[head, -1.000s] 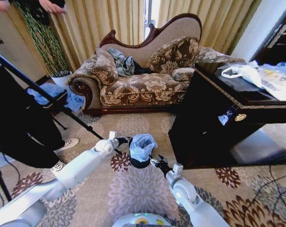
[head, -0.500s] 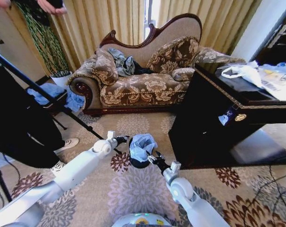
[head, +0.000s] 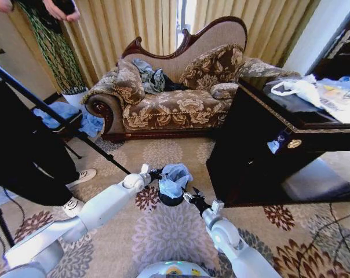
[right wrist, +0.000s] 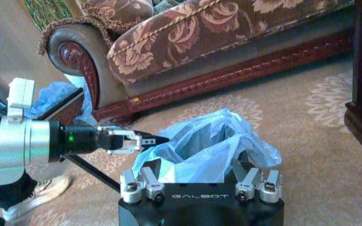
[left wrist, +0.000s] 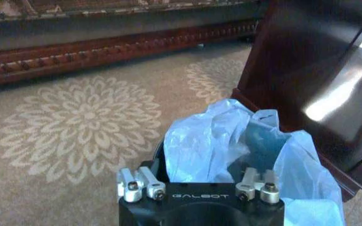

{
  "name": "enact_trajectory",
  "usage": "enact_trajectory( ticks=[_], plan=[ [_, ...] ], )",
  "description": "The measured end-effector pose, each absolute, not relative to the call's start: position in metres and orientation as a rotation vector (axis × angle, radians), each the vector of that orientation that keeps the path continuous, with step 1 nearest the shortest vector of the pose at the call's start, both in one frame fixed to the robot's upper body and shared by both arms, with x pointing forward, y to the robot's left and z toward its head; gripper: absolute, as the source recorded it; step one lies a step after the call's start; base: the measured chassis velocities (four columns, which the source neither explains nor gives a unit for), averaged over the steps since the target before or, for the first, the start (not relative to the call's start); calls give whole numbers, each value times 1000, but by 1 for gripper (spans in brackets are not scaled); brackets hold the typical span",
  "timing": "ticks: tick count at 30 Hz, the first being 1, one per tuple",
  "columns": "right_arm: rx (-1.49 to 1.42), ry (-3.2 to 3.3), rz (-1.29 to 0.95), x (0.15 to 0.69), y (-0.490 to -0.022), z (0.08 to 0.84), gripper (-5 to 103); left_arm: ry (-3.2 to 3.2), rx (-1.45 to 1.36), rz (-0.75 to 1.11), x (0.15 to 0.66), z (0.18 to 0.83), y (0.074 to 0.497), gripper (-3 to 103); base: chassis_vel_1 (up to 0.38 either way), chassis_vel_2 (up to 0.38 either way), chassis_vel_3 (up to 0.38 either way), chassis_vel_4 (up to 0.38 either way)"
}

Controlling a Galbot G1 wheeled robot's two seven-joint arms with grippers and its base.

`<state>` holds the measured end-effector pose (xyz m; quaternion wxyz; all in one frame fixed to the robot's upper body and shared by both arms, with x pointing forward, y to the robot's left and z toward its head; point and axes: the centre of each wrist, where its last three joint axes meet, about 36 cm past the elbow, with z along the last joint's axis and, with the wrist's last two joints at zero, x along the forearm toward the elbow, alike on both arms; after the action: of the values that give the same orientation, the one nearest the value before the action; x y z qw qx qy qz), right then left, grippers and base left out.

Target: Place a garbage bag over the trash bin.

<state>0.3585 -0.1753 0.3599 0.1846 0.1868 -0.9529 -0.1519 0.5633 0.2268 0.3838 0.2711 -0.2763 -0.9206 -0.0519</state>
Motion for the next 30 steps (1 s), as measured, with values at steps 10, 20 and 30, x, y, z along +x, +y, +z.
enact_trajectory(
  ticks=[10,20,30],
  plan=[
    [518,-2684,-428,357,-177,357,74,-2485,-771,-178,576,383,214,80,0,0,0,0],
    [507,-2688,-423,355,-181,354,74,-2478,-761,-223,580,379,214,51,0,0,0,0],
    [503,-2694,-423,355,-182,353,74,-2469,-750,-240,580,374,219,28,0,0,0,0]
  ],
)
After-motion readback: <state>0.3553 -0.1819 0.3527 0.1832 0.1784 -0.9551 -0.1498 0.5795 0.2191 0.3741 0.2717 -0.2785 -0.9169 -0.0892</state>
